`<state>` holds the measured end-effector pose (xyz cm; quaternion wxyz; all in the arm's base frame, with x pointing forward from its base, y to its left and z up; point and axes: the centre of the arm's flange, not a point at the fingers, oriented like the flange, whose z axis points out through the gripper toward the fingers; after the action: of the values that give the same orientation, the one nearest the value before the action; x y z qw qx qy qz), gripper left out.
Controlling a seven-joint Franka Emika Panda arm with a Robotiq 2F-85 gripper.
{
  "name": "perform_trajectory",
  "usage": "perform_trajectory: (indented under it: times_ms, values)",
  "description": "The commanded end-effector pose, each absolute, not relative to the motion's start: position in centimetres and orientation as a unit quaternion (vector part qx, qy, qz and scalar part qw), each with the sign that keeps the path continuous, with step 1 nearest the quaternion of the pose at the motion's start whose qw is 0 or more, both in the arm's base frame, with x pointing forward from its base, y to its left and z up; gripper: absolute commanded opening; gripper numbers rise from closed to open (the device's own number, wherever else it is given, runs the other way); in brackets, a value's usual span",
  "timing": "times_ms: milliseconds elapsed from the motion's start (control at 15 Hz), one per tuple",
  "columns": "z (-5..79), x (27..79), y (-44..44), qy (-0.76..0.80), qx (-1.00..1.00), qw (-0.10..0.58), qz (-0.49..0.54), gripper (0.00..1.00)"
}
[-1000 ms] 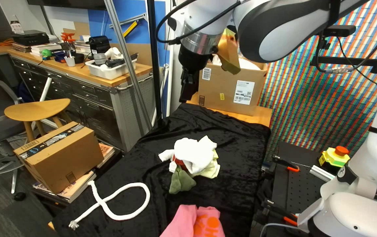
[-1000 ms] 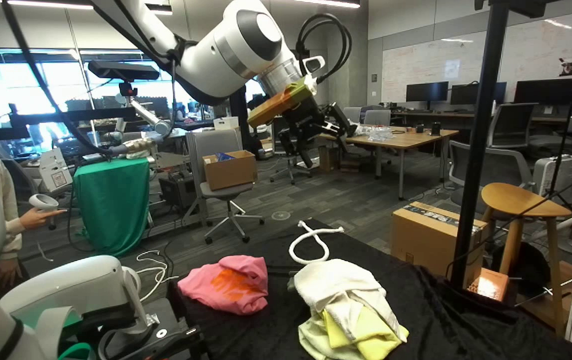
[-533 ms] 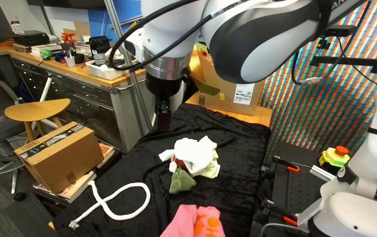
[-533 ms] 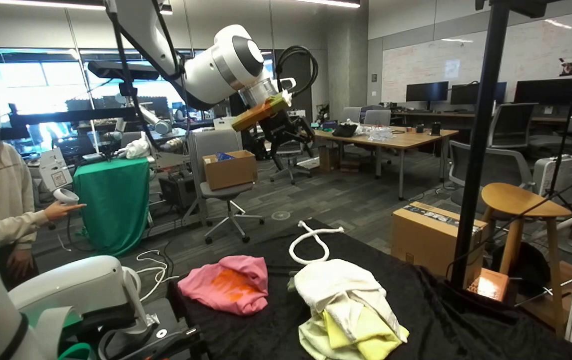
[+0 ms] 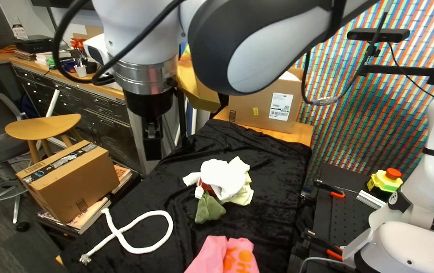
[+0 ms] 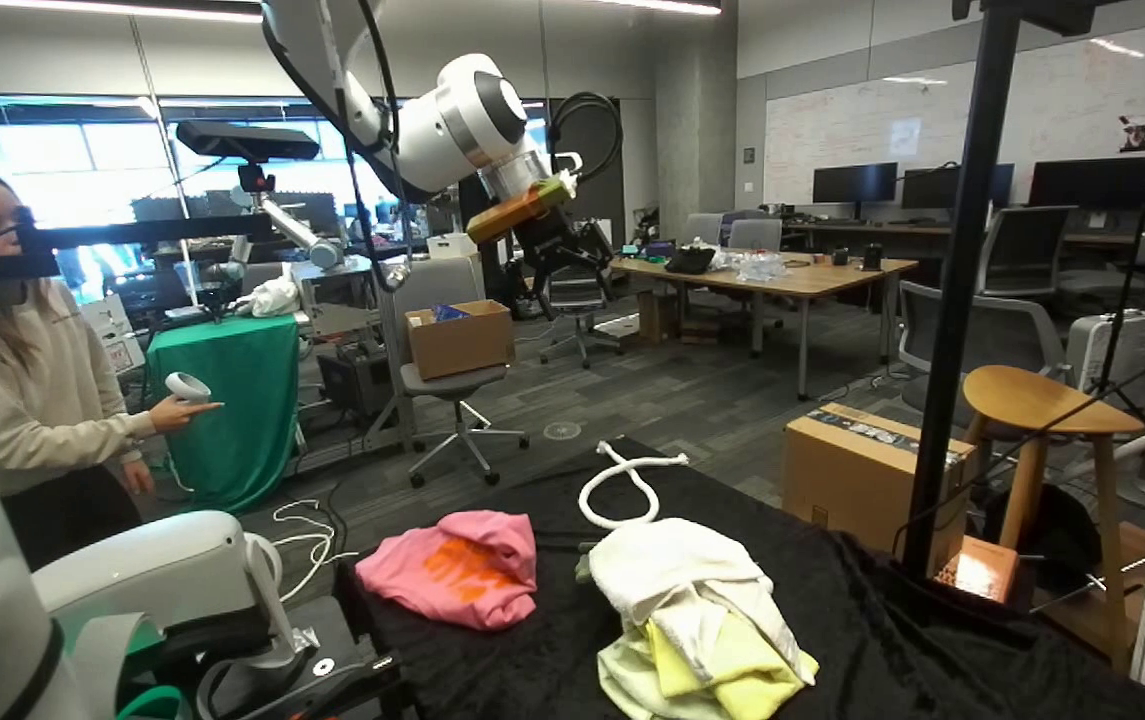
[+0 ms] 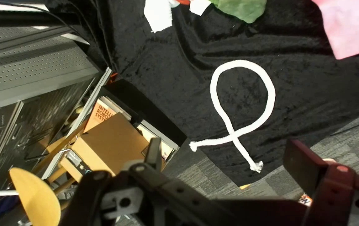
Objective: Pile all the objects on the table
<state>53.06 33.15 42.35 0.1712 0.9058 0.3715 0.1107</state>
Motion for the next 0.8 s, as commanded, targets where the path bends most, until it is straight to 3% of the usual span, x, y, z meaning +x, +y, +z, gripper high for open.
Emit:
perform_trajectory:
  times_ms: [0,733]
  values:
    - [43.5,57.5,37.7,0.366,0.909,0.169,0.101,1.00]
    - [37.4,60.0,40.3,0.327,0.933,0.148,0.041,1.00]
